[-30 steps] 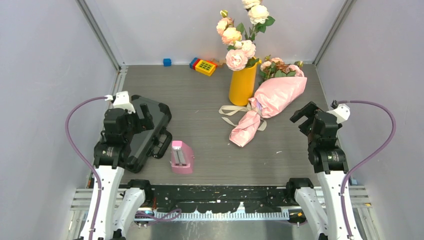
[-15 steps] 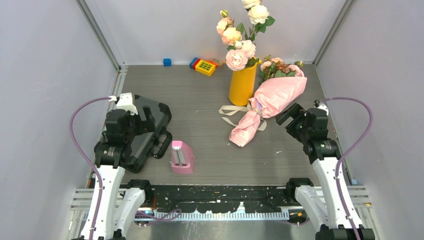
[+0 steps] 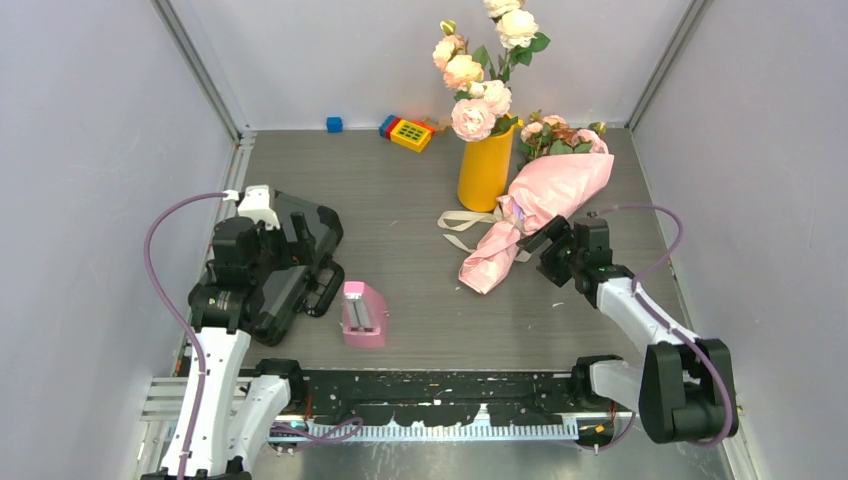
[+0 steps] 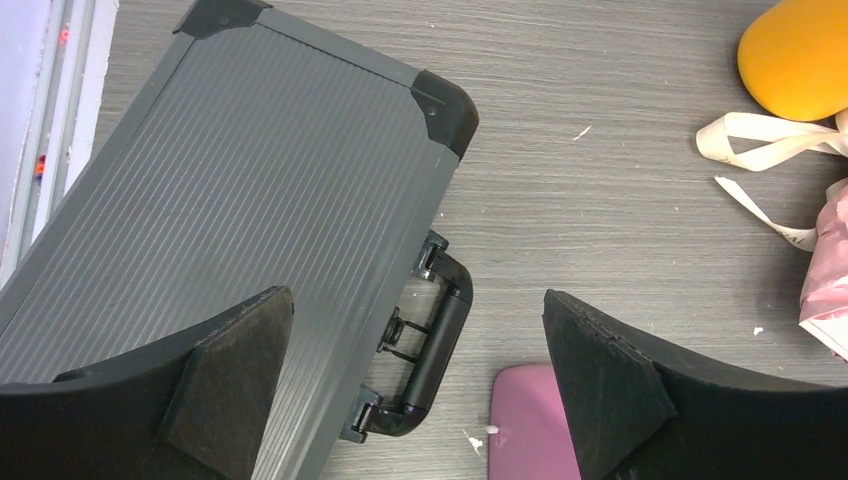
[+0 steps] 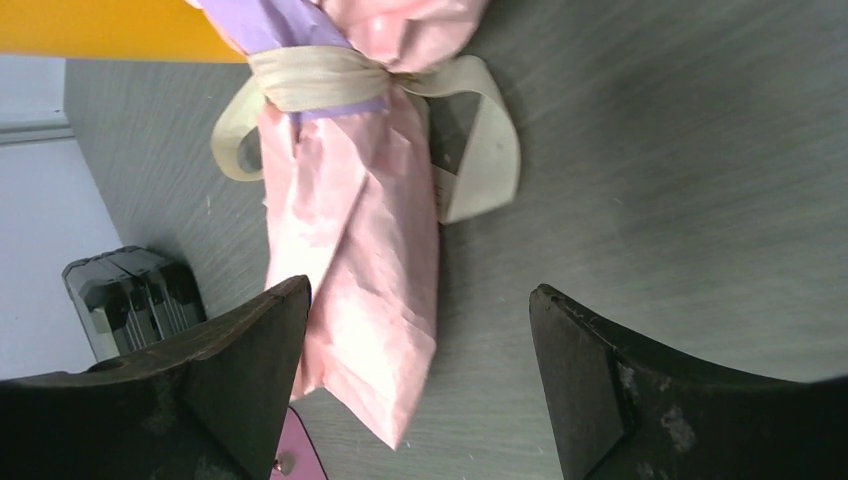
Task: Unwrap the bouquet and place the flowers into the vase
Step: Adjust the fake flower at the center of the board.
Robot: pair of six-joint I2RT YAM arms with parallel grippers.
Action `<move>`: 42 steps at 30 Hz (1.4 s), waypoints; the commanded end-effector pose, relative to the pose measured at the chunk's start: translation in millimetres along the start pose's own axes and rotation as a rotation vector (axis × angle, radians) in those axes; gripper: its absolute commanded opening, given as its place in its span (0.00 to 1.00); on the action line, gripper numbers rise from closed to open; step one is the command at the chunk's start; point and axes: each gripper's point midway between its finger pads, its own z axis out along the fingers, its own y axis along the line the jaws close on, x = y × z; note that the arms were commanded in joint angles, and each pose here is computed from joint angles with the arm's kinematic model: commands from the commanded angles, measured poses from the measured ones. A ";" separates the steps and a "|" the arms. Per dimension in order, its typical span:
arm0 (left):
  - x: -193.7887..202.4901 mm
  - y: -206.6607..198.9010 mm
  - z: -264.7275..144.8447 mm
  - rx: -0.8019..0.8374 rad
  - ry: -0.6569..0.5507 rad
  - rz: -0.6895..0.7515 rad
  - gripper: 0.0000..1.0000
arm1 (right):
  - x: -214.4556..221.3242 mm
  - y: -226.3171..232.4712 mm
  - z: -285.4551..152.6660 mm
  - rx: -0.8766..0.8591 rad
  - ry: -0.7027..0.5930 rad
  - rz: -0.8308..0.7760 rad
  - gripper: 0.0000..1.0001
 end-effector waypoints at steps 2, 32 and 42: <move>-4.5 -9.1 1.7 0.046 -0.017 0.024 0.98 | -30.8 51.9 19.7 -0.194 -0.135 -0.009 0.86; 1.6 -15.8 8.1 0.077 0.017 0.035 0.98 | -53.3 67.6 92.9 -0.140 -0.229 0.036 0.80; 3.5 -16.5 10.5 0.080 0.031 0.036 0.98 | -48.1 62.8 104.3 -0.124 -0.214 0.024 0.72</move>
